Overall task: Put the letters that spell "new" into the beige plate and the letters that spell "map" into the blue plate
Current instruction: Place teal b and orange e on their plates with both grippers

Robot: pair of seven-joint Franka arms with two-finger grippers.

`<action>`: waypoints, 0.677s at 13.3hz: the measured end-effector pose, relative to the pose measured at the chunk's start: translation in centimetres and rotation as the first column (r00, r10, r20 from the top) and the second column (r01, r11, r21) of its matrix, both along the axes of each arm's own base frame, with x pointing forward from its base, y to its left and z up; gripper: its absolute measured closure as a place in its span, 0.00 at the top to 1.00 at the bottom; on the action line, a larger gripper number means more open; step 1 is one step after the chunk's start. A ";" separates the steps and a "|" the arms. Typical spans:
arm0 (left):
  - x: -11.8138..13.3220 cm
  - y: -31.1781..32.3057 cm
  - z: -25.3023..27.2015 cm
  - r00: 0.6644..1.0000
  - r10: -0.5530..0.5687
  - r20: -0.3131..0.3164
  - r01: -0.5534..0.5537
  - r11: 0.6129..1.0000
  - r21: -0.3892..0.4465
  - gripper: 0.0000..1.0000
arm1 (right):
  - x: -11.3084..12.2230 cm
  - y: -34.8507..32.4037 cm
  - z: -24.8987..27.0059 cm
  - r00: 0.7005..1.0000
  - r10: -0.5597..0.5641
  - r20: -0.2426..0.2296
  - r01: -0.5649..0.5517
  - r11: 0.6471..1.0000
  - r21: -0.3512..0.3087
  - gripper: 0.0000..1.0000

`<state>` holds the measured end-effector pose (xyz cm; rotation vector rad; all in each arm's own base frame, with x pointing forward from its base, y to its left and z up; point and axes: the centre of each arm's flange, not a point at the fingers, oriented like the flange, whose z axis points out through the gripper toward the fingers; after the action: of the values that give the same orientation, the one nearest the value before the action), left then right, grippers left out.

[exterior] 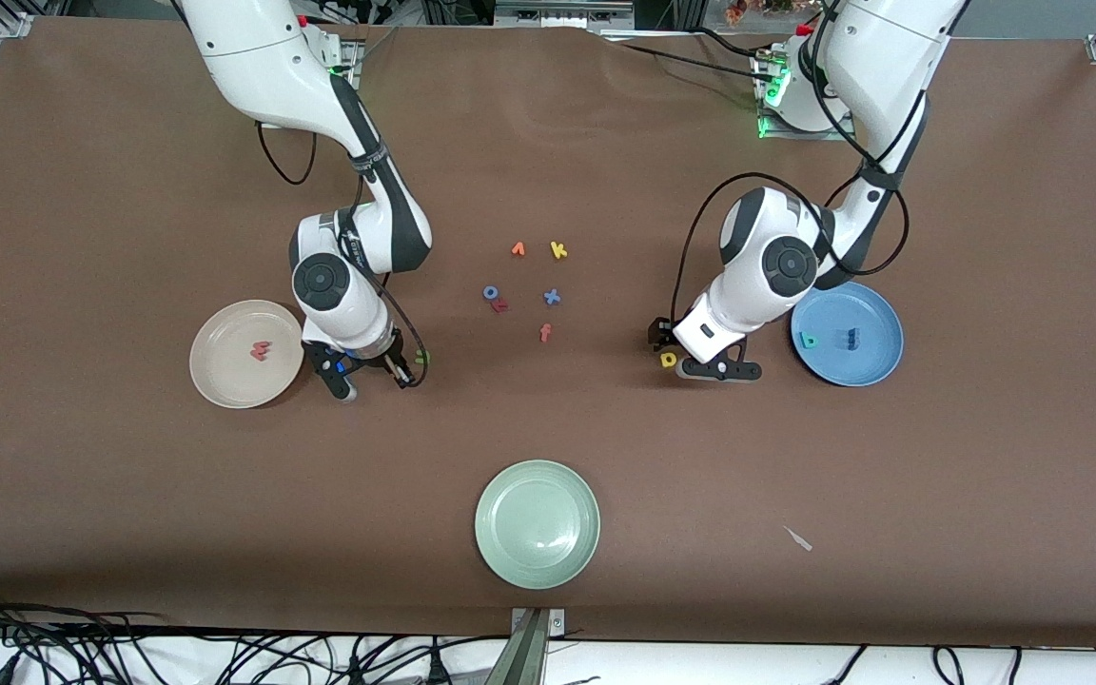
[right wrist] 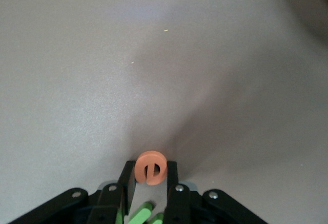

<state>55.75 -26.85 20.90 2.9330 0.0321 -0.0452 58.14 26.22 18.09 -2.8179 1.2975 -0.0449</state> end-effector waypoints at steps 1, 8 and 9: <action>0.1 0.3 -0.5 1.000 0.009 0.000 -0.009 1.000 0.005 0.75 | 0.2 -0.6 0.3 0.999 0.039 -0.012 -0.040 0.999 -0.008 0.28; -1.2 -1.2 -3.7 1.000 0.010 -0.021 -0.009 0.999 0.048 0.74 | 1.5 -9.7 4.9 0.928 0.335 -0.162 -0.343 0.939 -0.020 0.28; -1.3 -1.5 -3.9 1.000 0.010 -0.021 -0.009 0.999 0.051 0.74 | 1.3 -10.9 5.1 0.913 0.373 -0.166 -0.381 0.925 -0.015 0.28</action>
<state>54.46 -28.30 16.98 2.9833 0.0508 -0.0760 59.40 15.34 23.22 -3.1134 0.7545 0.1682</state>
